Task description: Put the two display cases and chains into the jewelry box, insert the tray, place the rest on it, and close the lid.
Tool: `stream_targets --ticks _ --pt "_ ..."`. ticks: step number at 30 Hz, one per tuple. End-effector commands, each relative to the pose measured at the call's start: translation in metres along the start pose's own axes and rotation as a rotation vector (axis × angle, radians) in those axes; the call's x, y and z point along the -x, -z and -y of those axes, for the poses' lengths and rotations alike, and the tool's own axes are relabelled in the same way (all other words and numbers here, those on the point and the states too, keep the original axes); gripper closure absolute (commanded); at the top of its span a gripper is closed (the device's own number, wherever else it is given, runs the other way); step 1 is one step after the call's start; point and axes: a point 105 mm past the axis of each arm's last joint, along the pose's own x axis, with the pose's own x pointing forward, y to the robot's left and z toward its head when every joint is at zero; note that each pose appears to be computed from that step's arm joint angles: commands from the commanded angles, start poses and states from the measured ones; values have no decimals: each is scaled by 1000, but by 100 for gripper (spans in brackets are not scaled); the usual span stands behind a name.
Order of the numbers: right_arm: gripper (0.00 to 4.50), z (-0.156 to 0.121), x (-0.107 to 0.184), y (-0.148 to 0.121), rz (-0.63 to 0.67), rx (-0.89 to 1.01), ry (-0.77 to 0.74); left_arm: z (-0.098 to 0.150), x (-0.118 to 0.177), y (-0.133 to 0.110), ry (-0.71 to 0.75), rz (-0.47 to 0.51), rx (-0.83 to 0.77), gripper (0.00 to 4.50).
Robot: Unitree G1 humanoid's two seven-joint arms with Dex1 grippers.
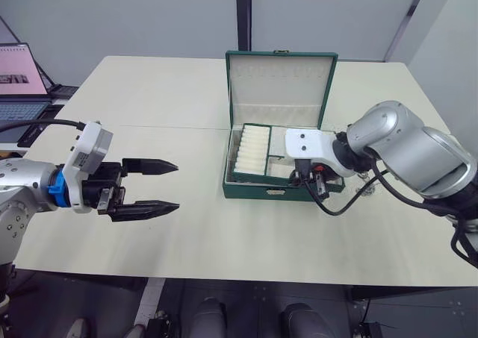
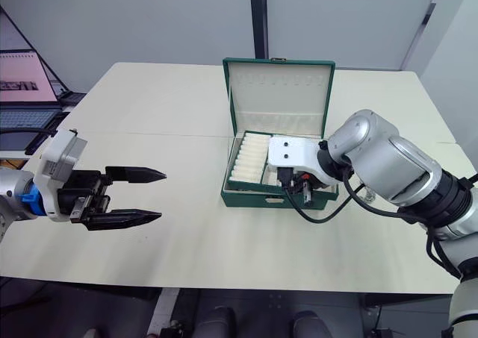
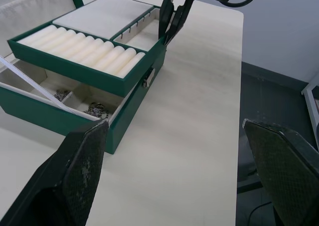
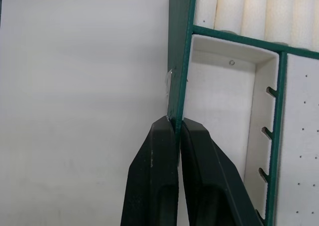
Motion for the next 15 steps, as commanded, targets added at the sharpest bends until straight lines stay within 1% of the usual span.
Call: stream_targets --ticks 1,8,15 --pt "449 12 6 -9 13 74 58 2 5 -13 -15 23 -54 0" --pt "449 20 -5 -7 17 89 45 3 4 -14 -21 22 -56 0" --pt "449 20 -12 -7 22 85 27 3 3 -15 -25 23 -52 0"
